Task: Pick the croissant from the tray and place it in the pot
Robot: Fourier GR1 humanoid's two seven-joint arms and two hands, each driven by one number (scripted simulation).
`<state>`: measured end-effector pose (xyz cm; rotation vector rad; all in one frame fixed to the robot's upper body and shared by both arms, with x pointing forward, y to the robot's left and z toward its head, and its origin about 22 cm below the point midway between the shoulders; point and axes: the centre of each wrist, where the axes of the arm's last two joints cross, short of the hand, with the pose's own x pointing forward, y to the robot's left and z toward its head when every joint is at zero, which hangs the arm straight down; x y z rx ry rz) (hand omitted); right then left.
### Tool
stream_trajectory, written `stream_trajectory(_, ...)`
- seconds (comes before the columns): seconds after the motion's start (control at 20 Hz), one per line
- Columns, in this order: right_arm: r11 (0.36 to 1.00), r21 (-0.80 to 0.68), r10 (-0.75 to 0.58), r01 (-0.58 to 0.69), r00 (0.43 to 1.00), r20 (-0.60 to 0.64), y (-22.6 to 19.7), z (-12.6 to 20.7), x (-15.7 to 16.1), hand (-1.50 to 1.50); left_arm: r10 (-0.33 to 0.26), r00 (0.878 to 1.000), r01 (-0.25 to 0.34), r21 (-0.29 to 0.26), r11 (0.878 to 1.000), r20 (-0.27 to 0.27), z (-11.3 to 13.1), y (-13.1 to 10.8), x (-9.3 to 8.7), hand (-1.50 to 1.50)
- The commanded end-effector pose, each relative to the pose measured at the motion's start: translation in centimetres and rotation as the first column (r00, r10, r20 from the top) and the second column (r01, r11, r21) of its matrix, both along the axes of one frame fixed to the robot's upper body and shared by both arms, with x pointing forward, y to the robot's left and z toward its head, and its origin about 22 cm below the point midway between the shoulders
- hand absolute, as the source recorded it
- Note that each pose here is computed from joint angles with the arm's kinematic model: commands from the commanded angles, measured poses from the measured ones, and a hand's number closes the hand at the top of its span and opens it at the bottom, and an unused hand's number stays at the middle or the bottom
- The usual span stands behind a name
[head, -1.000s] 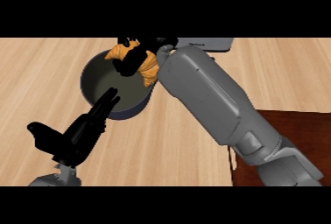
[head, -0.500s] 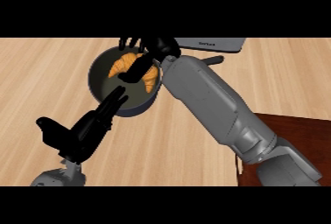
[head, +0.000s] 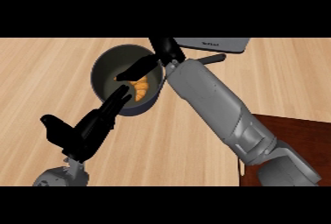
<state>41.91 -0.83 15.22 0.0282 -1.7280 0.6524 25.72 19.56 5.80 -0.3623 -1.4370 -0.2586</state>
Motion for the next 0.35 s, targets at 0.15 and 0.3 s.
stream_trajectory(0.15,0.99,0.053,-0.134,0.13,0.989,0.063,-0.3,-0.6,0.7,-1.5,0.013,0.997,-0.011,0.029,1.0,-0.08,-0.8,0.2,0.4,0.0)
stream_trajectory(0.3,0.986,0.066,-0.153,0.15,0.988,0.037,-1.5,-2.2,1.2,-1.5,0.032,0.995,-0.027,0.043,0.999,-0.099,-2.1,-0.1,-0.5,0.0)
